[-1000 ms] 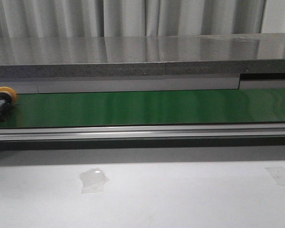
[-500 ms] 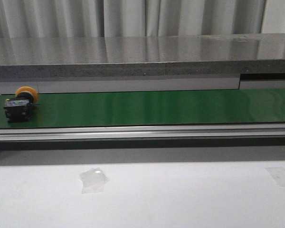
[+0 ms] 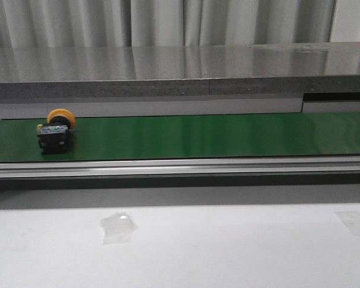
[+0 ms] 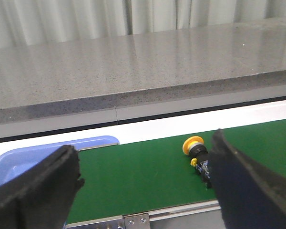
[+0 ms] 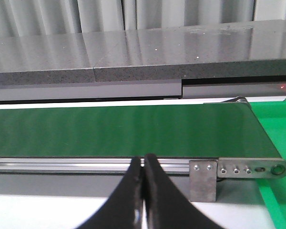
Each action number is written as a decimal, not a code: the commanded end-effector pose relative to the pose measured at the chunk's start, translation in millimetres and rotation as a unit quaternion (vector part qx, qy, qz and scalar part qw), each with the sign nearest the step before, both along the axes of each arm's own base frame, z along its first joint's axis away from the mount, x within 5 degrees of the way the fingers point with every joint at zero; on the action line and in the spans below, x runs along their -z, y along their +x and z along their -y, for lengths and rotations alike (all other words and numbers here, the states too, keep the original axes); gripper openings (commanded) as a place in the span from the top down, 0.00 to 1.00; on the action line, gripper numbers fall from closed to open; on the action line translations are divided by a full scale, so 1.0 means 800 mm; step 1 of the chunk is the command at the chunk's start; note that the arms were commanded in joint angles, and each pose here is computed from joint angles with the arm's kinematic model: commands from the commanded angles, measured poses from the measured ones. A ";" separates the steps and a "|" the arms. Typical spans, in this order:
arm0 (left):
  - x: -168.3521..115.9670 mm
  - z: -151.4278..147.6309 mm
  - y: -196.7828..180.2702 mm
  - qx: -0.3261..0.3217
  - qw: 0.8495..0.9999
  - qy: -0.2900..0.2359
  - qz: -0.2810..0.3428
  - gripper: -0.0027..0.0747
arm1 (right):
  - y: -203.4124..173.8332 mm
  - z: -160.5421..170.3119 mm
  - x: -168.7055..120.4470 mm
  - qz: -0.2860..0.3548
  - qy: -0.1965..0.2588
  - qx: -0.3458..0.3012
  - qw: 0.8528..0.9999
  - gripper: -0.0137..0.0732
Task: Move button from left to right
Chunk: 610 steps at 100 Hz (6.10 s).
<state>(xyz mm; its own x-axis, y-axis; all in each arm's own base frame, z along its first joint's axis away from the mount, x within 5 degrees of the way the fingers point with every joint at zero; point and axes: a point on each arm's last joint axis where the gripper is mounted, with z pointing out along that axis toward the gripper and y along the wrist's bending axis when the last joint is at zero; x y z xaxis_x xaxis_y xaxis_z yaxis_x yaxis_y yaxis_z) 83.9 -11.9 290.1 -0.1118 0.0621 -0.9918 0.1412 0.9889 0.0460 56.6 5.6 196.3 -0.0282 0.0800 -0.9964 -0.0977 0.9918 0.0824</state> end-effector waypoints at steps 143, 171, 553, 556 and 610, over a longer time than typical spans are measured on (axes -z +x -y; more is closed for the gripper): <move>-0.020 -0.001 0.001 -0.006 0.999 -0.018 0.048 0.99 | 0.018 -0.002 -0.159 -0.083 -0.008 0.000 0.997 0.92; -0.020 -0.001 0.001 -0.006 0.999 -0.018 0.048 0.99 | 0.095 -0.010 -0.208 -0.186 -0.019 0.001 0.982 0.92; -0.020 -0.001 0.001 -0.006 0.999 -0.018 0.048 0.99 | 0.372 0.140 -0.170 -0.426 -0.217 0.073 0.876 0.64; -0.020 -0.001 0.001 -0.006 0.999 -0.018 0.048 0.99 | 0.373 0.146 -0.169 -0.422 -0.214 0.074 0.878 0.64; -0.020 -0.001 0.001 -0.006 0.999 -0.018 0.048 0.99 | 0.392 0.218 -0.077 -0.497 -0.189 0.068 0.844 0.64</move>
<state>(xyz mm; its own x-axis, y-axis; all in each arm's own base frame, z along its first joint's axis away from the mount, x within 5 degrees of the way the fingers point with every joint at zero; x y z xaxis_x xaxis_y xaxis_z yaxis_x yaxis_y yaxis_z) 84.1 -11.8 289.6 -0.1107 0.0618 -0.9919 0.1401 0.9891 0.0460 367.2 -165.4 234.5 -0.9215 -0.1420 -0.3615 -0.0626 0.9729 -0.2226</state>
